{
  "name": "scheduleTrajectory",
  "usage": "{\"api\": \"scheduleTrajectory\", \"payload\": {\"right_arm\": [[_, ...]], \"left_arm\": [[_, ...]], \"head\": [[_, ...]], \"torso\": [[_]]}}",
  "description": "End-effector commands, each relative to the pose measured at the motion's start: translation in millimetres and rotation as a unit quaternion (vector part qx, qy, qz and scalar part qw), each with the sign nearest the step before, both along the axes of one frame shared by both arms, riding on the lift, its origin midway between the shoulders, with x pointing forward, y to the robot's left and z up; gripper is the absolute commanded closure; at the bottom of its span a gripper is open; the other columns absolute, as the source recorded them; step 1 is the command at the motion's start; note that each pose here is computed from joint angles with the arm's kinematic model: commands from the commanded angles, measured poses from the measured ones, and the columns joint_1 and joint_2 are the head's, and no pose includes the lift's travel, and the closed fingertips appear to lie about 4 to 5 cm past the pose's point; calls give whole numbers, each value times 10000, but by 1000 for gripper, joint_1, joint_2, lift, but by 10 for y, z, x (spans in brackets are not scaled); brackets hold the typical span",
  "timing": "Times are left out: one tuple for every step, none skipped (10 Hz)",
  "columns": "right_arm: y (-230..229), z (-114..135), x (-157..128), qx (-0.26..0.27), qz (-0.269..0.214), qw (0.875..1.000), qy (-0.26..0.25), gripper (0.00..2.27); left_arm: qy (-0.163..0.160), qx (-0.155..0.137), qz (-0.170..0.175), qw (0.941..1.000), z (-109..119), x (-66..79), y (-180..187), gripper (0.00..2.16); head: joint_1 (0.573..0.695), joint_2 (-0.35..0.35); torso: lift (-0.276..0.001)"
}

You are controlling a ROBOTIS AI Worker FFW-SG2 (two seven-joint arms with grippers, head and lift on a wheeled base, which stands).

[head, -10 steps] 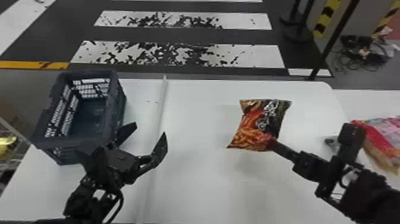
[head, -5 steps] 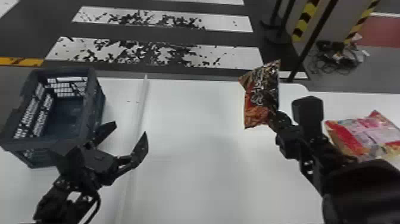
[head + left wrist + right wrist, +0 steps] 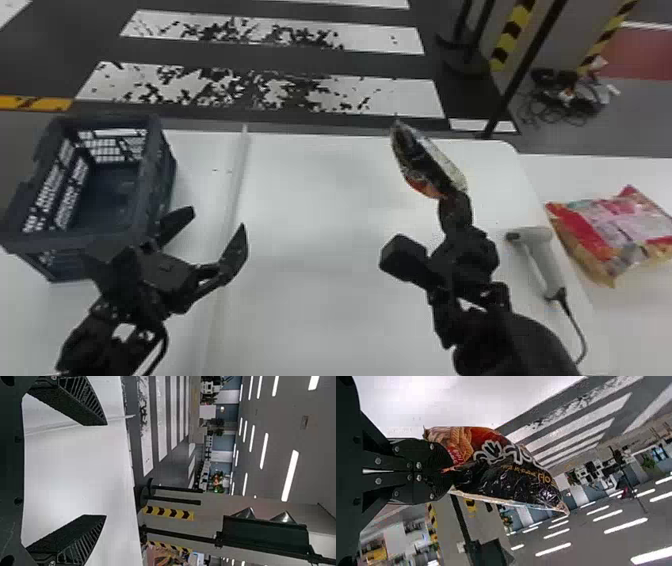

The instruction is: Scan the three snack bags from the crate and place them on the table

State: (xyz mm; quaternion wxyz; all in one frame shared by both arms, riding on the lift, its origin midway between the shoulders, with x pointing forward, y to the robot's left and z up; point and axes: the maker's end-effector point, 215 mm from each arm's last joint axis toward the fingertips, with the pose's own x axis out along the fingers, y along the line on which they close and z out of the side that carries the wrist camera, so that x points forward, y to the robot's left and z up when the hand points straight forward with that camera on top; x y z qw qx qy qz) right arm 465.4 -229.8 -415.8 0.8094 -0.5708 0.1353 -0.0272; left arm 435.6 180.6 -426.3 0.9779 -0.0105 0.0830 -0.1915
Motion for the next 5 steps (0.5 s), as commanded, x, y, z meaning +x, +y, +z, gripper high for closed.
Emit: {"api": "scheduleTrajectory", "payload": {"right_arm": [[-52, -264, -133, -1295, -15, 9914, 171, 2260], [-58, -414, -213, -1793, 11, 9834, 273, 2260], [6, -574, -293, -1921, 124, 9804, 428, 2081], [85, -692, -359, -1848, 228, 9805, 621, 1669], [151, -757, -424, -1659, 300, 9826, 774, 853]], "left_arm": [[18, 1, 0, 10000, -18, -5, 2, 36], [25, 7, -3, 10000, -27, -7, 6, 36], [25, 7, -3, 10000, -27, -7, 6, 36], [33, 15, 2, 10000, -36, -8, 12, 36], [32, 8, 4, 10000, -34, -8, 12, 36]], "head": [[695, -62], [695, -63], [695, -67], [695, -65], [695, -62]], "torso": [[-62], [-62], [-62], [-62], [-62]]}}
